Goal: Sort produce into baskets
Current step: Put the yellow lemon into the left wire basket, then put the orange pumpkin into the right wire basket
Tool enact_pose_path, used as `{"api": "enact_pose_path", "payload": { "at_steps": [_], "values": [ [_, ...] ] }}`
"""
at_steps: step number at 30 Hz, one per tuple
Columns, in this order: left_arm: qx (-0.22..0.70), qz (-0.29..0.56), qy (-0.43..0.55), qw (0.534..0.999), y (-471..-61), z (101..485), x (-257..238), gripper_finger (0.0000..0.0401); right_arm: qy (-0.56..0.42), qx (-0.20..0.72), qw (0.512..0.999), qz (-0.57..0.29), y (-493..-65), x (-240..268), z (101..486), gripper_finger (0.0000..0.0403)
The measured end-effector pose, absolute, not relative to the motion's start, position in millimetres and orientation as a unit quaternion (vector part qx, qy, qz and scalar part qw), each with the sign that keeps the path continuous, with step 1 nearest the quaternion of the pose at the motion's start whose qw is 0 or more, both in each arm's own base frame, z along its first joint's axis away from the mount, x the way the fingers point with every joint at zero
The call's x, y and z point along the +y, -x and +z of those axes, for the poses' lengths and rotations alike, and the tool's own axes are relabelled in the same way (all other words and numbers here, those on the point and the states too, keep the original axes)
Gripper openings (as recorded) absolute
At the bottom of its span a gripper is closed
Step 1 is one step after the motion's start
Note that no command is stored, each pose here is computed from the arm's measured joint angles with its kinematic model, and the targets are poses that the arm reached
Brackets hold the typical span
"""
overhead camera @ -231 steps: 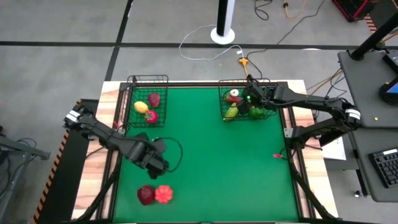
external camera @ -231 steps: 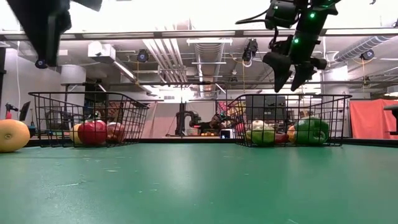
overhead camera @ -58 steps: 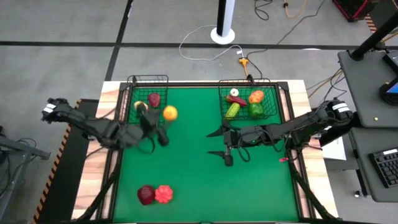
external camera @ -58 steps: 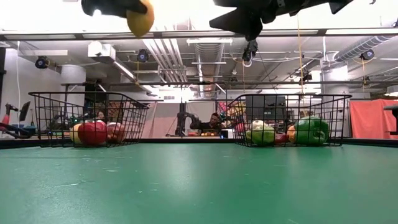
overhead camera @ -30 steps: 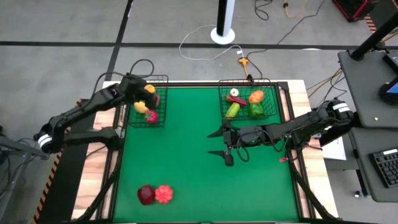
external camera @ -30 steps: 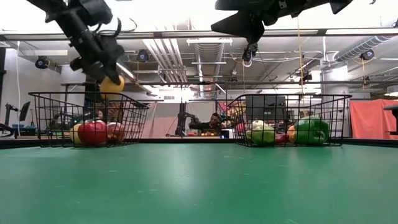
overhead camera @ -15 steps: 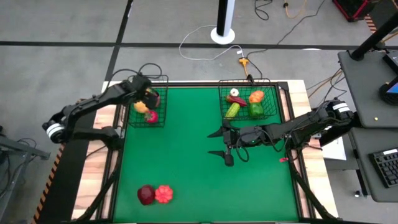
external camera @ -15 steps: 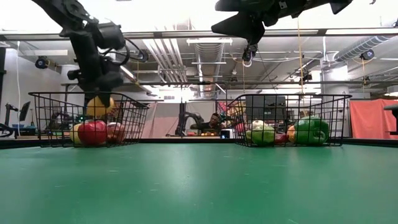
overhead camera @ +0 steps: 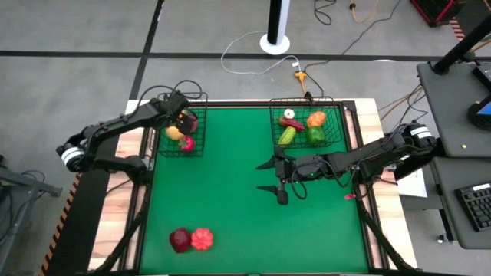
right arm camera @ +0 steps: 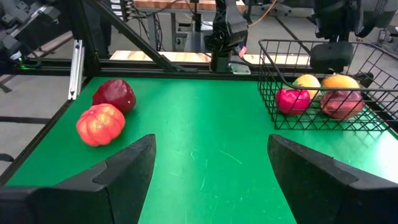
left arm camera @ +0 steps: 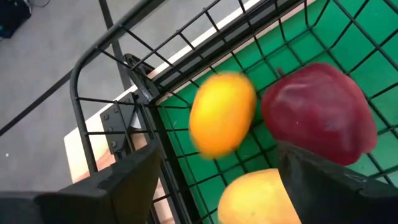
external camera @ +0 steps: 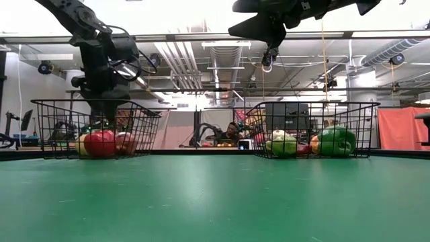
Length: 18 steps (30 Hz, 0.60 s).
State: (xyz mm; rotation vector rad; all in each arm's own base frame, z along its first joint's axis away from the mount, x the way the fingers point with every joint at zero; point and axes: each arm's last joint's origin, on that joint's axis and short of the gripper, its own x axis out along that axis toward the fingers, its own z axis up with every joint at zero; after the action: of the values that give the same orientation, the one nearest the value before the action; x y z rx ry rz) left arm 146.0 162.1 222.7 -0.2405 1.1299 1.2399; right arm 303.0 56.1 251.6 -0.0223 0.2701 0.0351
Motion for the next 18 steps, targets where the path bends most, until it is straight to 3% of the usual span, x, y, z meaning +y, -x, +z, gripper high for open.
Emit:
{"api": "enact_pose_path", "payload": {
  "at_steps": [8, 14, 18],
  "values": [
    [0.482, 0.537, 0.109, 0.683, -145, 231, 155, 0.0303, 0.010, 0.137, 0.990, 0.017, -303, 56, 251, 0.0299],
    [0.423, 0.434, 0.157, 0.780, -151, 252, 124, 0.0303, -0.006, 0.137, 0.990, 0.015, -303, 56, 251, 0.0299],
    [0.379, 0.278, 0.216, 0.856, -160, 267, 88, 0.0293, -0.015, 0.145, 0.989, 0.015, -304, 57, 253, 0.0299]
  ]
}}
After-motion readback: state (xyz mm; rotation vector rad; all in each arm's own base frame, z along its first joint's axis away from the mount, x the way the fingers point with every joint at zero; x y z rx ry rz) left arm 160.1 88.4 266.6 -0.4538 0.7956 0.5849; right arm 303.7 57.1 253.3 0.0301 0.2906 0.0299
